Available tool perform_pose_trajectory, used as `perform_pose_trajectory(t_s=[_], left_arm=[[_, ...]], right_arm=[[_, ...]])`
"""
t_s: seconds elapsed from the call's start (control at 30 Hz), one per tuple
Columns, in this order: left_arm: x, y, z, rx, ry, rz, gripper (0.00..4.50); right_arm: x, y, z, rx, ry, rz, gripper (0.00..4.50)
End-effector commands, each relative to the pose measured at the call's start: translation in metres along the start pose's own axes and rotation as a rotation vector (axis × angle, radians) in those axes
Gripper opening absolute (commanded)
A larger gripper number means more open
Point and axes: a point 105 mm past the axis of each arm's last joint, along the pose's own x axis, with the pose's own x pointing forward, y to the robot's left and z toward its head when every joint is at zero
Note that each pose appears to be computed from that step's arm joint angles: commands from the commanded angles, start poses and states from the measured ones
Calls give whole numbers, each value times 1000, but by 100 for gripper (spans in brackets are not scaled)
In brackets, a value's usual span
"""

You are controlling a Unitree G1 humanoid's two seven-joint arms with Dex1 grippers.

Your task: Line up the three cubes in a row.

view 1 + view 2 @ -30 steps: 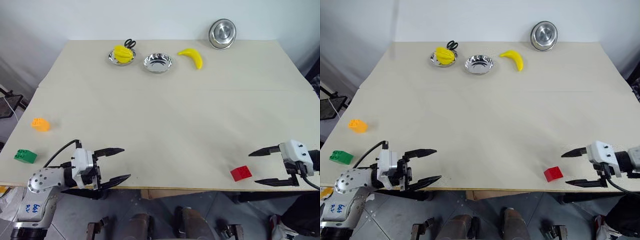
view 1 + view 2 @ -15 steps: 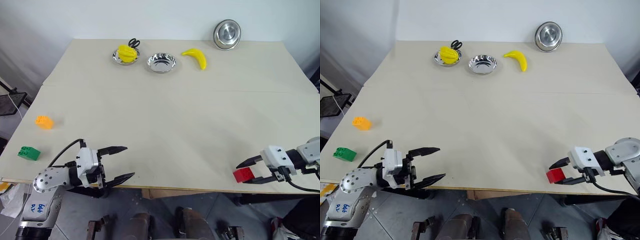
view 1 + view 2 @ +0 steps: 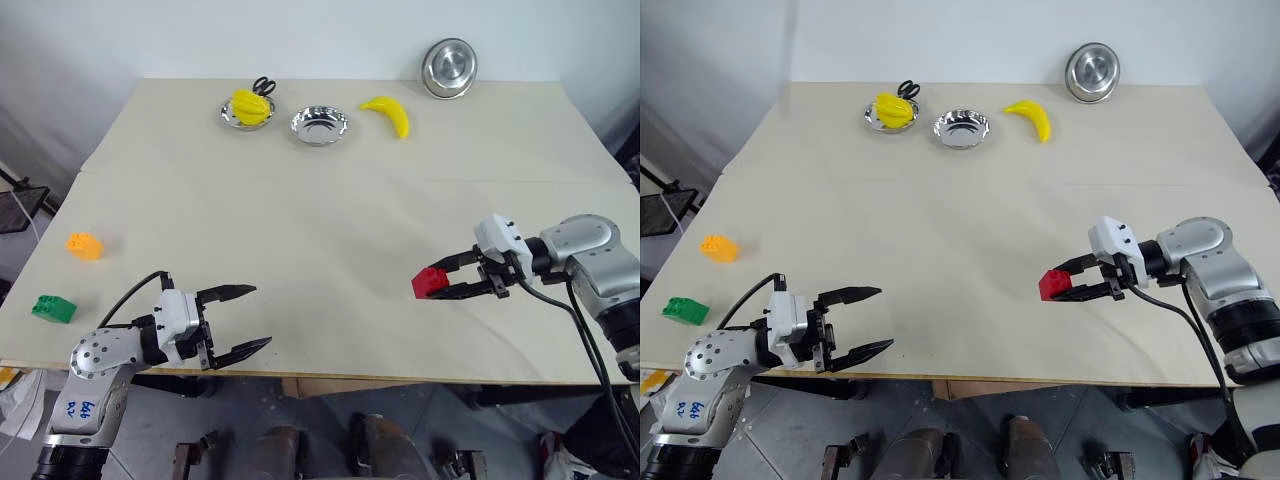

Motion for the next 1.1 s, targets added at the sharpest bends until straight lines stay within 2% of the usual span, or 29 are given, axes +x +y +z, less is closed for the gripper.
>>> perform_pose_trajectory(t_s=[0.03,0.23,0.5,0.8,0.93,1.07,1.1], left_arm=[[2,0,6,30,-10,-5,450],[-3,3,7,43,1,11,450],[-5,1,6,42,4,27,450],[-9,4,6,47,10,56,450],[-22,6,2,42,21,136,450],[-50,11,-4,24,20,341,450],[-61,13,-7,11,24,419,450]], right_arm=[[10,-3,-9,11,42,59,150],[21,-19,-16,21,75,13,150],[24,-15,-26,-22,114,44,150],[15,-19,-18,-32,66,-3,436],[-4,-16,-12,-31,-35,-70,446],[-26,-3,-14,-84,-104,-134,446],[-30,0,-8,-88,-196,-168,446]])
